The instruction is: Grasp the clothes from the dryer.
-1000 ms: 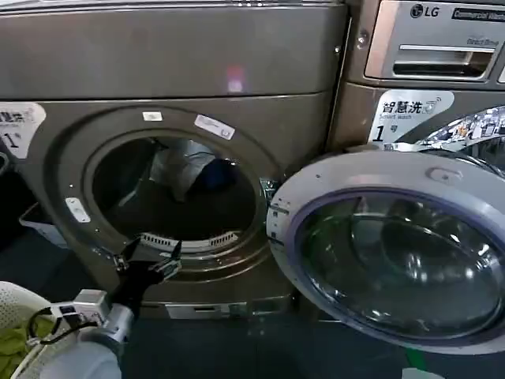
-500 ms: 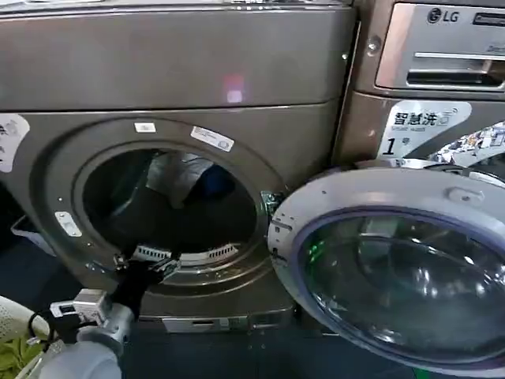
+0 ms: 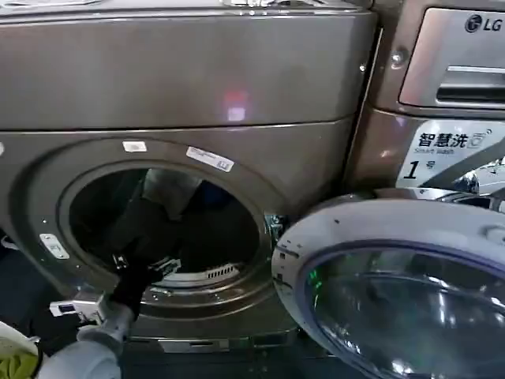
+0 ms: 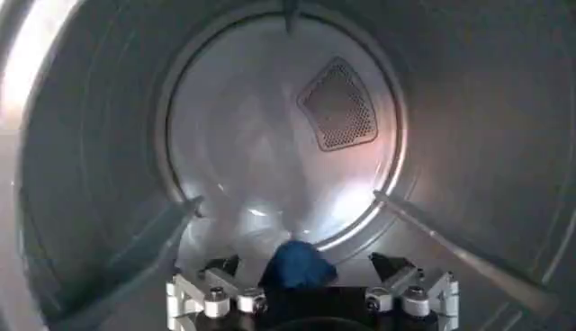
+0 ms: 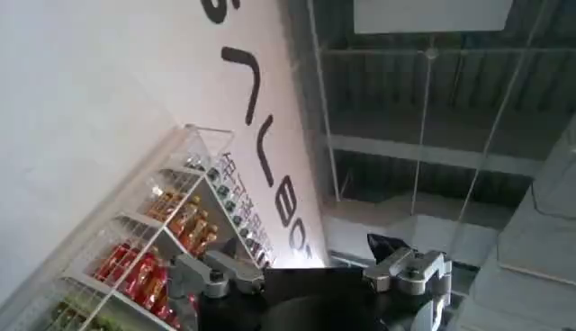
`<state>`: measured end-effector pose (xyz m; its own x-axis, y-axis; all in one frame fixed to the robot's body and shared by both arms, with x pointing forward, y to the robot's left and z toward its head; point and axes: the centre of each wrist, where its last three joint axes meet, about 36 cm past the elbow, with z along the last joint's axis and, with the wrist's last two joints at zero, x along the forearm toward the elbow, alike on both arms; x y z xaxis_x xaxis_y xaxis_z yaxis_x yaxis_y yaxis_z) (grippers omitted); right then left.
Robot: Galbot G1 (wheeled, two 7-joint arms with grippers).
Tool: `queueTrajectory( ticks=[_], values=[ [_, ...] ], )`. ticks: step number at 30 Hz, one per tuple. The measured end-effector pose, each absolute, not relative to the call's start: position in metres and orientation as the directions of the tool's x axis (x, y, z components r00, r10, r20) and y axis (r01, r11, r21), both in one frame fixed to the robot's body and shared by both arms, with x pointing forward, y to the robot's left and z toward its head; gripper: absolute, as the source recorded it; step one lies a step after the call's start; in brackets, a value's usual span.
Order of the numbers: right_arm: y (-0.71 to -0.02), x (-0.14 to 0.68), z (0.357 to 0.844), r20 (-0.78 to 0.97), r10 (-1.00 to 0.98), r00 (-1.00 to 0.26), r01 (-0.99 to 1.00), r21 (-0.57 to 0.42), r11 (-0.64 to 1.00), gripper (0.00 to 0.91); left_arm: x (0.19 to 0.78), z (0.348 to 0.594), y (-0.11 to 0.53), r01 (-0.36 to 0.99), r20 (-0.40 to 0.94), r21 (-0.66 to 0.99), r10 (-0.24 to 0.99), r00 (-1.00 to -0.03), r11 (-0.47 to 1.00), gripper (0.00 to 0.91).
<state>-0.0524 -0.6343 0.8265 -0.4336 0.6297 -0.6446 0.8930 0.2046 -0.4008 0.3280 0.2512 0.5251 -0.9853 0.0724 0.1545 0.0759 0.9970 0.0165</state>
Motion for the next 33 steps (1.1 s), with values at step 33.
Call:
queueTrajectory(
  ticks=[33],
  values=[
    [-0.634, -0.058, 0.825, -0.646, 0.637, -0.421, 0.897, -0.403, 0.184, 0.907, 0.341, 0.513, 0.239, 0.112, 0.160, 0.008, 0.109, -0.981, 0.994, 0.907]
  ],
)
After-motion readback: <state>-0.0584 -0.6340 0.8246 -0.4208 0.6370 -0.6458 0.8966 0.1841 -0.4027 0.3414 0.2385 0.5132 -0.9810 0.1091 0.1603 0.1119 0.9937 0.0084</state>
